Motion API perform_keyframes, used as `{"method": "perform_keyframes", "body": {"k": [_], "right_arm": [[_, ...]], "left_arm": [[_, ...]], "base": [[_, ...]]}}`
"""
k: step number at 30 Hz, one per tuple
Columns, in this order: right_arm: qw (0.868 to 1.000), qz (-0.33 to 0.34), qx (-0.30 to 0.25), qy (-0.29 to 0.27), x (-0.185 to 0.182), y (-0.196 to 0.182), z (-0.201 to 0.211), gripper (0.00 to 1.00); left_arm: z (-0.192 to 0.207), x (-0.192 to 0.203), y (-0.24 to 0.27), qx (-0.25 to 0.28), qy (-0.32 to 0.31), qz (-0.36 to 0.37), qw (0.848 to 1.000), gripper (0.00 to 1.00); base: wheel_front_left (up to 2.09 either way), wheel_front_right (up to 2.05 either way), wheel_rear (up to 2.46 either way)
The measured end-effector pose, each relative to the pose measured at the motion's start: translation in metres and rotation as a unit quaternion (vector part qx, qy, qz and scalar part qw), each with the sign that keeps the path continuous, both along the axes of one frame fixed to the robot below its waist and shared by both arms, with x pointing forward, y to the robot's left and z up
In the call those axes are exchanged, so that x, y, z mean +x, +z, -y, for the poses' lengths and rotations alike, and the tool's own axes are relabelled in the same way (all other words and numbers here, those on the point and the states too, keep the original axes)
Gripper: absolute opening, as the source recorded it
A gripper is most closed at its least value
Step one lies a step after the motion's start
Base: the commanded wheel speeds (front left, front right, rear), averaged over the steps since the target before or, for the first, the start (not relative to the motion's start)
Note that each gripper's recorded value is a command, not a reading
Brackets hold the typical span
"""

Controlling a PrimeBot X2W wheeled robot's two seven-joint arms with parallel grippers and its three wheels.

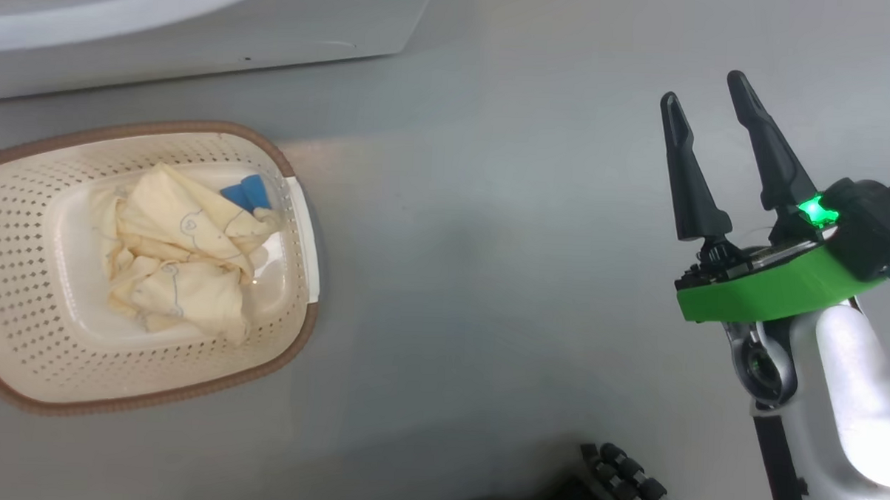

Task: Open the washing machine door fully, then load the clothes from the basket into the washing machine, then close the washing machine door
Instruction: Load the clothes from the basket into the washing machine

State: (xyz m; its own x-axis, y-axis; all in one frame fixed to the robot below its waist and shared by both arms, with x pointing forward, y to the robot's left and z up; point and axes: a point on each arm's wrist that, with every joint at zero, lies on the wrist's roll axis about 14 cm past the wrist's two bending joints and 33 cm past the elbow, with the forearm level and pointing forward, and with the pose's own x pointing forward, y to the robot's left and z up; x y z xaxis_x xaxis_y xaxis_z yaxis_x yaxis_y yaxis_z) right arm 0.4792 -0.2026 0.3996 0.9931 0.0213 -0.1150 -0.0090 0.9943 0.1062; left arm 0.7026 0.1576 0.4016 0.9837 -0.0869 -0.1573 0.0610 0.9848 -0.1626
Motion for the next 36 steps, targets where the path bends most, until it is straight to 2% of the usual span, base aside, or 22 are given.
{"method": "perform_keyframes", "body": {"k": [10, 19, 23, 36], "right_arm": [[0.999, 0.031, -0.007, 0.012, -0.003, 0.028, -0.01, 1.0], [0.998, 0.063, -0.018, 0.02, -0.008, 0.058, -0.016, 1.0], [0.998, 0.056, -0.019, 0.019, -0.018, 0.059, -0.016, 1.0], [0.998, 0.061, -0.026, 0.024, -0.038, 0.079, -0.019, 1.0]], "left_arm": [[-0.021, -0.075, 0.029, 0.007, 0.047, 0.055, 0.997, 1.0], [0.007, -0.155, 0.045, 0.01, -0.003, 0.07, 0.997, 1.0], [0.014, -0.182, 0.046, 0.011, -0.019, 0.061, 0.998, 1.0], [0.025, -0.231, 0.065, 0.021, -0.048, 0.054, 0.997, 1.0]], "base": [[0.0, 0.0, 0.0], [0.0, 0.0, 0.0], [0.0, 0.0, 0.0], [0.0, 0.0, 0.0]]}}
